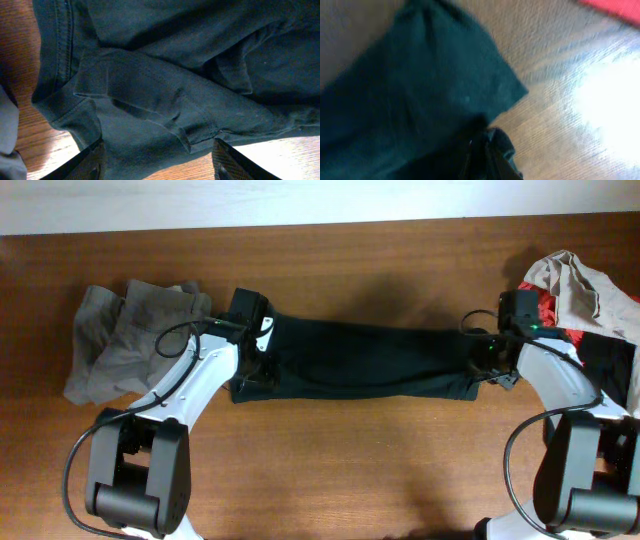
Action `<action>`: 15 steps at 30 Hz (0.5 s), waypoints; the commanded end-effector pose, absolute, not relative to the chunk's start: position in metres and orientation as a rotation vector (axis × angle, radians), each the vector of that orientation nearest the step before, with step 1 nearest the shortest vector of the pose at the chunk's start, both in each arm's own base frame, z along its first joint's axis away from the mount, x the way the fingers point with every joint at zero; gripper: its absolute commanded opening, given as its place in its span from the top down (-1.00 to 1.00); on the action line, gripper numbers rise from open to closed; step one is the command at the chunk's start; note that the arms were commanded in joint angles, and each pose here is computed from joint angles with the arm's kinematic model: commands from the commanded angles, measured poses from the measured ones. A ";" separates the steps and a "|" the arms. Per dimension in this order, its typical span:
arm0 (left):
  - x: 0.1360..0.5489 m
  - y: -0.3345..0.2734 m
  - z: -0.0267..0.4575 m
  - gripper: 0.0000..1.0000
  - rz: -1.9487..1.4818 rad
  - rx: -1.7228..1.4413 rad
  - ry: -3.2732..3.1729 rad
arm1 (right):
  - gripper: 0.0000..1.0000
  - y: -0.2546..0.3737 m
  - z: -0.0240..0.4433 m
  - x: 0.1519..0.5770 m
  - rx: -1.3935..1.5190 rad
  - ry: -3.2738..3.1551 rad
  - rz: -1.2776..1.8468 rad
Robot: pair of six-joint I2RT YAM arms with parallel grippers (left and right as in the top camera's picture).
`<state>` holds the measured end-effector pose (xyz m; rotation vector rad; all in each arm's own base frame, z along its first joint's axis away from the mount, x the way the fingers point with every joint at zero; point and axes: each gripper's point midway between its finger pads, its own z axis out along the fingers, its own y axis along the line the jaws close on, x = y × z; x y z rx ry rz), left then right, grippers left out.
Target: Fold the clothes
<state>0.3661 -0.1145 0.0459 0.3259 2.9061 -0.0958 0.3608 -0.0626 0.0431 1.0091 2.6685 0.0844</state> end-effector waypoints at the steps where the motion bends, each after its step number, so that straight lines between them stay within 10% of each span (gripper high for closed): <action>1: 0.368 -0.114 0.044 -0.35 -0.082 0.356 2.906 | 0.72 -0.075 0.050 0.372 1.036 2.609 0.087; 15: 0.359 -0.114 0.043 -0.44 -0.076 0.568 2.908 | 0.24 -0.040 0.101 0.378 0.729 2.729 0.281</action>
